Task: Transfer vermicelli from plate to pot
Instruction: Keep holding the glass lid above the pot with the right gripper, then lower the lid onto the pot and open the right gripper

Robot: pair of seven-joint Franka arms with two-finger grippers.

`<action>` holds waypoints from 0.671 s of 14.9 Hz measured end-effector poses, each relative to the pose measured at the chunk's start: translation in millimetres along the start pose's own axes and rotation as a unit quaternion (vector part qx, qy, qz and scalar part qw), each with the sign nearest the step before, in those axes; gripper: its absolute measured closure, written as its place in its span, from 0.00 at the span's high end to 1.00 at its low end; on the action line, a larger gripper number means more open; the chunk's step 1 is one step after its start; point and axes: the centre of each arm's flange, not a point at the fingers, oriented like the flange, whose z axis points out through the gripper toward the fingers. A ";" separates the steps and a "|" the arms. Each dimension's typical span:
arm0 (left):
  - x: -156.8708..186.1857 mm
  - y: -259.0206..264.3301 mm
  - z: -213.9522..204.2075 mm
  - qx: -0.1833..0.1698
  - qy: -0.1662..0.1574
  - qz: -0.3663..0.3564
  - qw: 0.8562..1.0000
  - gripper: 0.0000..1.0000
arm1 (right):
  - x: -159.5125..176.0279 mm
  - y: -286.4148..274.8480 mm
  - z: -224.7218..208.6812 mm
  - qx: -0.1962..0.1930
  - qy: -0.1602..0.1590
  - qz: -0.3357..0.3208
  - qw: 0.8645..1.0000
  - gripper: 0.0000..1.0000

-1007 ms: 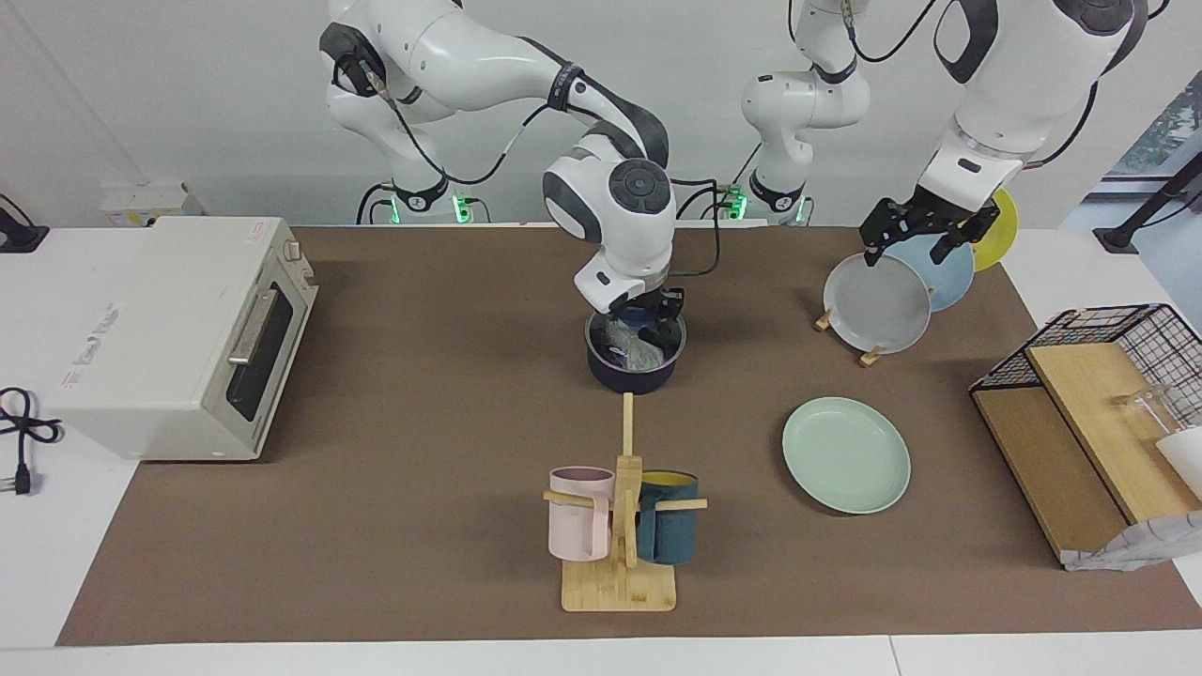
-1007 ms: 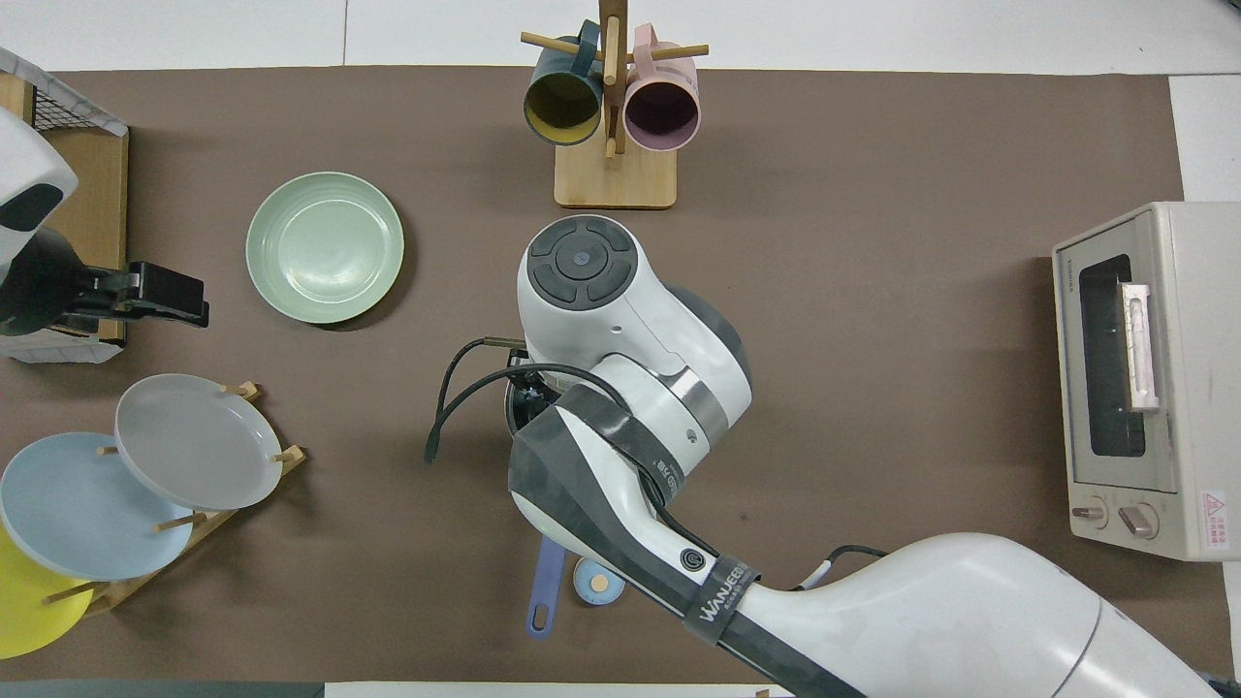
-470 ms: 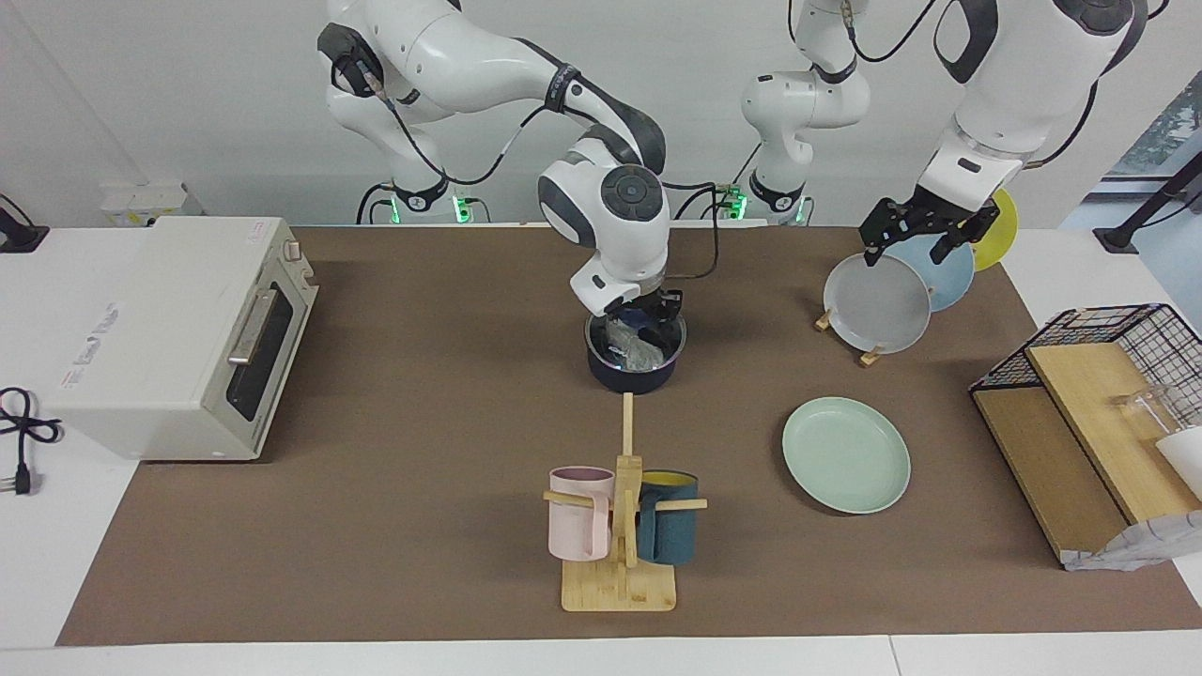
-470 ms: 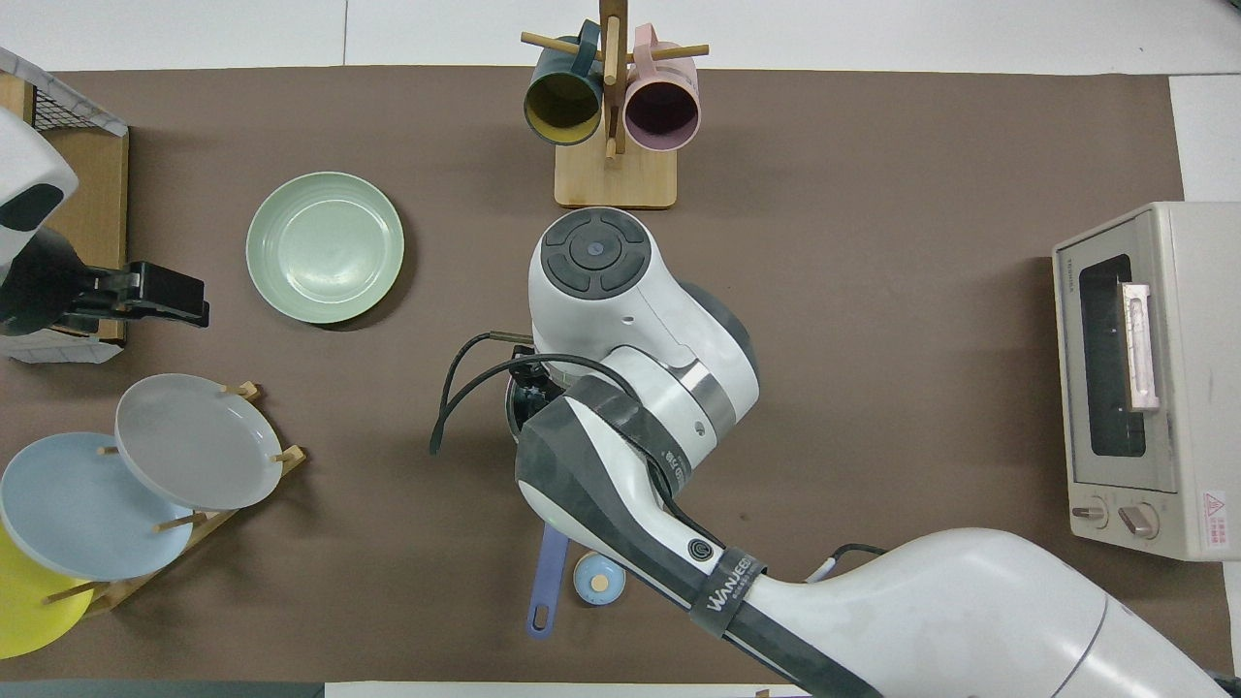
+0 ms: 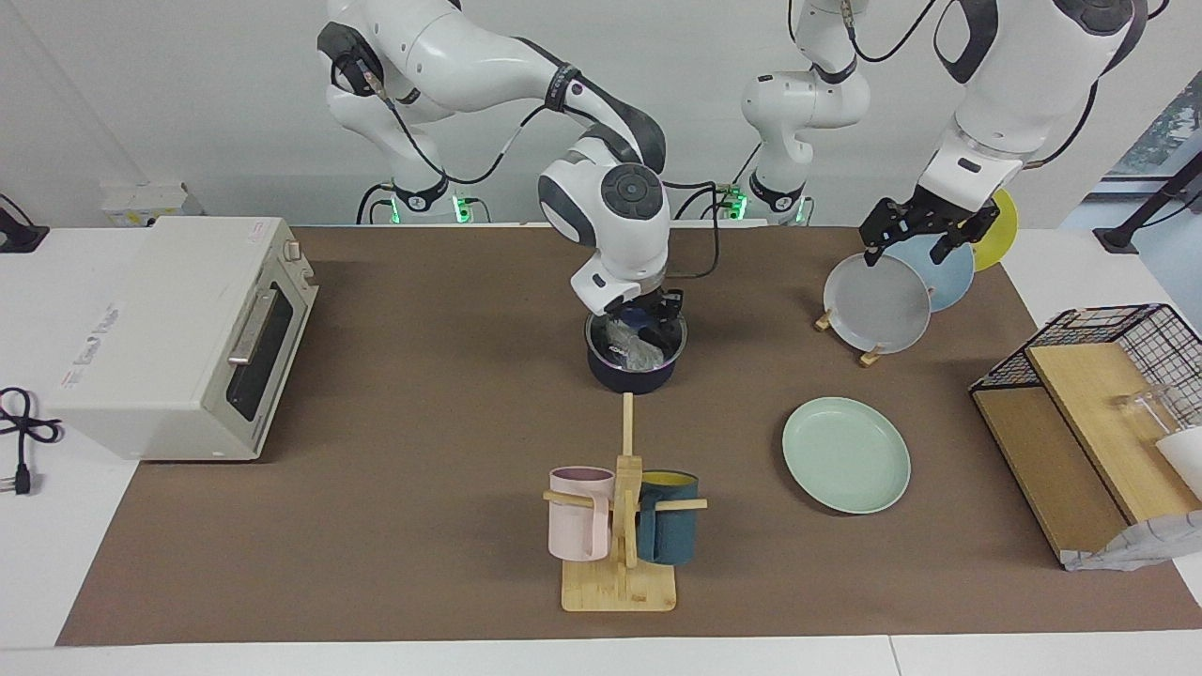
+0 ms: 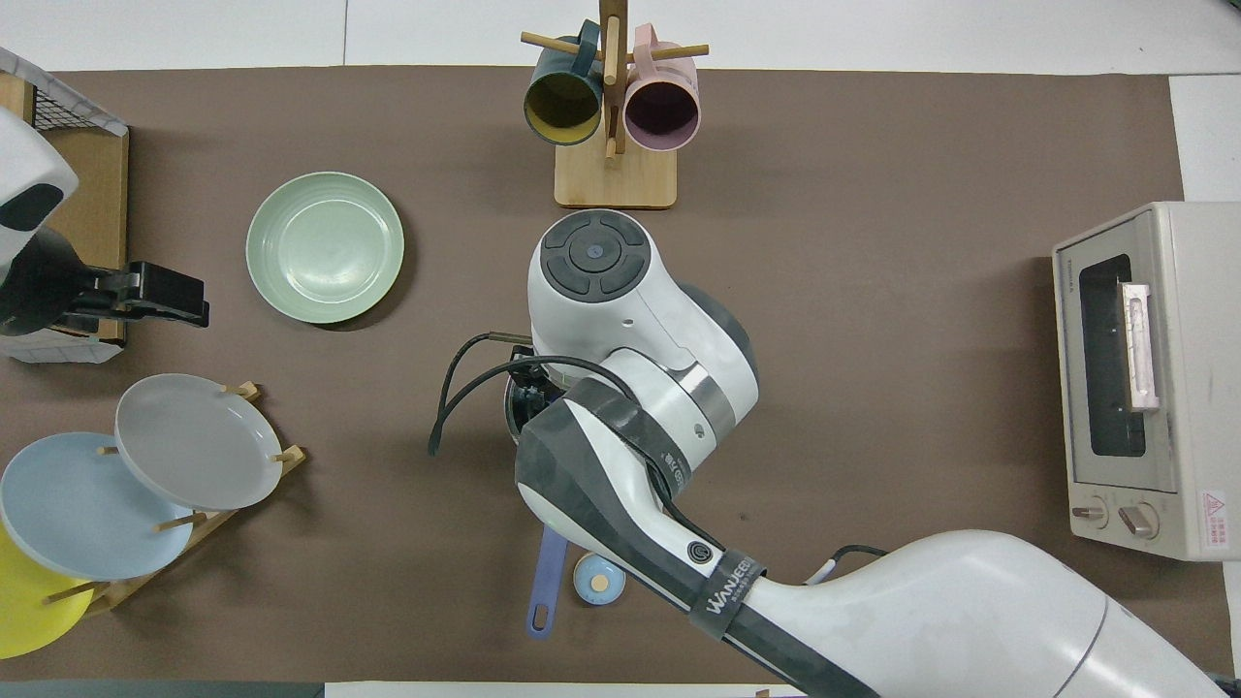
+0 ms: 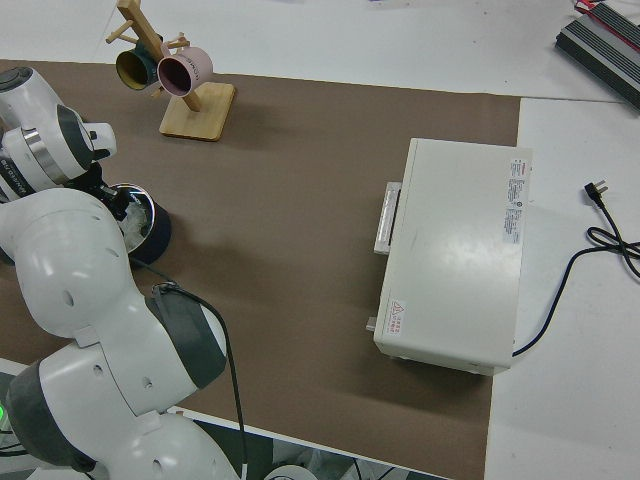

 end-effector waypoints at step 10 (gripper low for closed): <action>0.0 0.0 0.0 0.000 0.000 0.000 1.000 1.00 | -6.7 6.2 -46.3 0.009 0.048 -0.010 0.999 1.00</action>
